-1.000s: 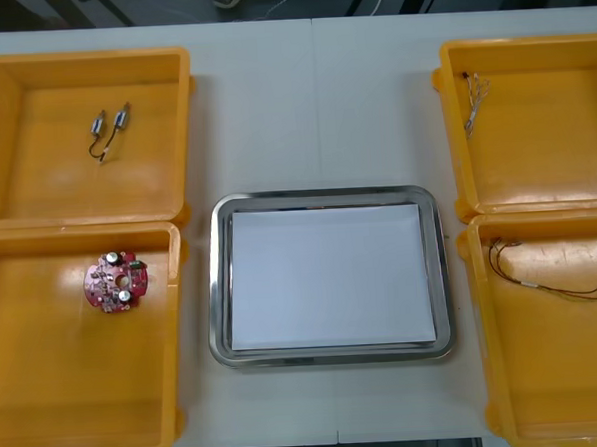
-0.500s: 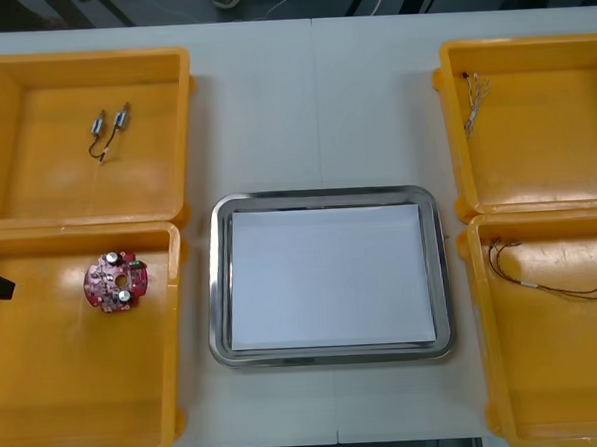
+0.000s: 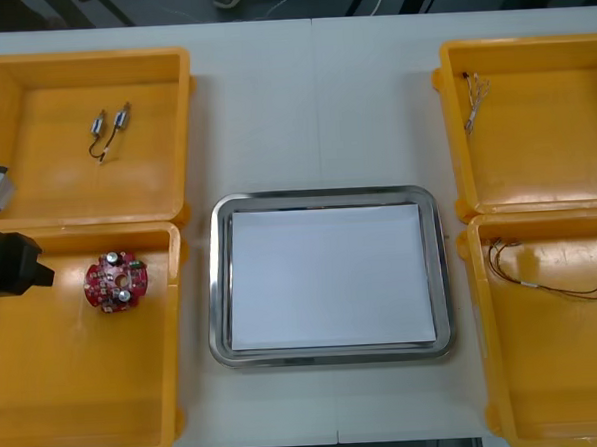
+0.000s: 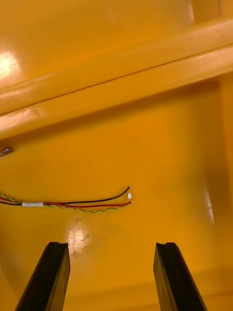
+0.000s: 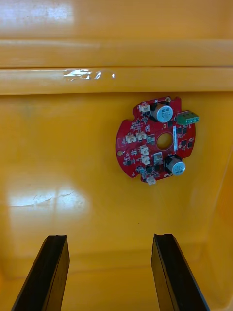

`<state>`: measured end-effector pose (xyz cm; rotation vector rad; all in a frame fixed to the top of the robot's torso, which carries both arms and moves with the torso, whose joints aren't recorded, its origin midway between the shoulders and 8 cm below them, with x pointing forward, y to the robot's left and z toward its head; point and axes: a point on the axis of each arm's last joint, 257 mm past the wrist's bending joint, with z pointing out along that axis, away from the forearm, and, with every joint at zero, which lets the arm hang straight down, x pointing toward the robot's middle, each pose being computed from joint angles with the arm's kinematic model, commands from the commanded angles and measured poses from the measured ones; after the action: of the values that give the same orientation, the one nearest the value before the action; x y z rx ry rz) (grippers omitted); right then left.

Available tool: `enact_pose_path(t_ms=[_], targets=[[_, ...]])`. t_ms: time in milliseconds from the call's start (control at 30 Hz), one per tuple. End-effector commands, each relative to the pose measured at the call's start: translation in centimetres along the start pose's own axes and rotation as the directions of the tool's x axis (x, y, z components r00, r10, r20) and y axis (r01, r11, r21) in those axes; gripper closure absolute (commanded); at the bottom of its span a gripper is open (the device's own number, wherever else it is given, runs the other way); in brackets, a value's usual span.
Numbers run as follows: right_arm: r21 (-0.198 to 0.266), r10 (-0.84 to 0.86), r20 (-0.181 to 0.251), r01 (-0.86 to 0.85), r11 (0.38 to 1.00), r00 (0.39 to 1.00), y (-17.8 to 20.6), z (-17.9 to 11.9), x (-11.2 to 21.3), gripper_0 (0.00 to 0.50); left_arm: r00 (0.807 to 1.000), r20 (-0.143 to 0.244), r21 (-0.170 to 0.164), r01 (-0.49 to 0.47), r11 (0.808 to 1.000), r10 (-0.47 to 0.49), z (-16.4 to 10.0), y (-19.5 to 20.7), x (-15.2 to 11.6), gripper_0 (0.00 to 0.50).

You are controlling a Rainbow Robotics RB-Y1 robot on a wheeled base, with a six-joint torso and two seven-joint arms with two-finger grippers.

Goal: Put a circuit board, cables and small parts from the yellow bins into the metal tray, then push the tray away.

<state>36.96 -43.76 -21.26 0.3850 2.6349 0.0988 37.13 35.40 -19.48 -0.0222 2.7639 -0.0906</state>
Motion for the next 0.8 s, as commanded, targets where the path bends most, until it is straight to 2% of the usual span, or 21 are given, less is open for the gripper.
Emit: enact_pose_path(t_ms=[33,267,633,700,800], targets=[[-0.014,0.112,-0.025,-0.113,0.994,0.993,-0.6,1.9,1.1,0.000,0.998,0.057,-0.020,0.021,1.000,-0.020,-0.3,-1.2,-1.9,0.000],[-0.014,0.160,-0.031,-0.160,0.987,0.987,-1.0,3.3,1.4,0.000,0.997,0.080,-0.028,-0.004,1.000,0.006,0.8,-2.7,-2.3,0.000],[0.018,0.255,-0.025,-0.254,0.967,0.967,0.0,5.5,2.0,0.000,0.995,0.089,-0.070,-0.033,0.997,0.039,3.0,-4.8,-2.1,0.000],[0.025,0.262,-0.028,-0.262,0.965,0.965,-0.1,5.9,2.5,0.000,0.995,0.093,-0.087,-0.039,0.995,0.047,3.5,-5.2,-2.2,0.000],[0.033,0.280,-0.038,-0.279,0.960,0.959,-0.6,6.5,2.9,0.000,0.993,0.102,-0.095,-0.044,0.994,0.054,4.1,-5.9,-2.3,0.000]])
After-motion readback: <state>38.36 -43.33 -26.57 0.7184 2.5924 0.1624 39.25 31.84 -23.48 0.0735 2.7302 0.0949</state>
